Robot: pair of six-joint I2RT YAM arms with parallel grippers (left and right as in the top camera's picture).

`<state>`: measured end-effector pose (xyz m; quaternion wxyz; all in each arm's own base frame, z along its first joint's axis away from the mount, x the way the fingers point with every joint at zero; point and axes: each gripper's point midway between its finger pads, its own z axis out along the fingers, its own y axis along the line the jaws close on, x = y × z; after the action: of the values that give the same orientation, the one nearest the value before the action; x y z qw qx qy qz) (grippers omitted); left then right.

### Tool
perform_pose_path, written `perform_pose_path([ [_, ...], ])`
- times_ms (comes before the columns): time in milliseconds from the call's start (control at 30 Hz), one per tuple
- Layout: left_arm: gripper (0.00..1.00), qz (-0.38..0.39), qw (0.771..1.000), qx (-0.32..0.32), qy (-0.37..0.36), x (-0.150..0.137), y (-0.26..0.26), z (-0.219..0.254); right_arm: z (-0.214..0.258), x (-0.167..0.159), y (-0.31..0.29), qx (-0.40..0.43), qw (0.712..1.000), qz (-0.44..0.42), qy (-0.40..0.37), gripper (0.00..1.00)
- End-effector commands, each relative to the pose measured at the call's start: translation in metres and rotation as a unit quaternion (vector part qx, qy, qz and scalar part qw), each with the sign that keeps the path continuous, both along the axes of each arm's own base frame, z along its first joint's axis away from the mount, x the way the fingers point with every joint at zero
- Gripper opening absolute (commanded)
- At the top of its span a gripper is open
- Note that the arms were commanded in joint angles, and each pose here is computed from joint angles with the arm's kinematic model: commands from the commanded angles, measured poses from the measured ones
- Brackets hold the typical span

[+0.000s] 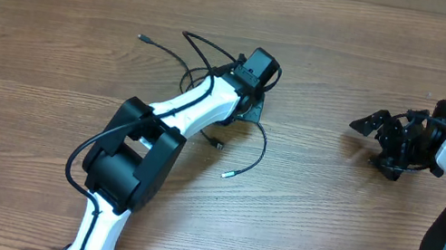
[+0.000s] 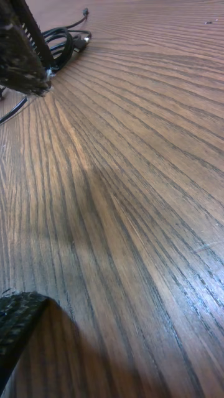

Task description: Untangle cables

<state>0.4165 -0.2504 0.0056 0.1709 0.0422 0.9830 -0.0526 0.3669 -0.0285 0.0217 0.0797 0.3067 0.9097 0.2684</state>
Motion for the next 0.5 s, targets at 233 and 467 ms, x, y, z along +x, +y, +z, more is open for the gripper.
perform_pose_path([
  [233, 0.04, -0.078, 0.955, -0.286, 0.016, 0.012, -0.036, 0.13, -0.015, -0.007, -0.012, -0.033, 0.999, -0.006, 0.021, 1.0],
  [467, 0.05, -0.138, 0.889, -0.437, 0.021, -0.005, -0.022, 0.22, -0.015, -0.007, -0.012, -0.033, 0.999, -0.006, 0.021, 1.0],
])
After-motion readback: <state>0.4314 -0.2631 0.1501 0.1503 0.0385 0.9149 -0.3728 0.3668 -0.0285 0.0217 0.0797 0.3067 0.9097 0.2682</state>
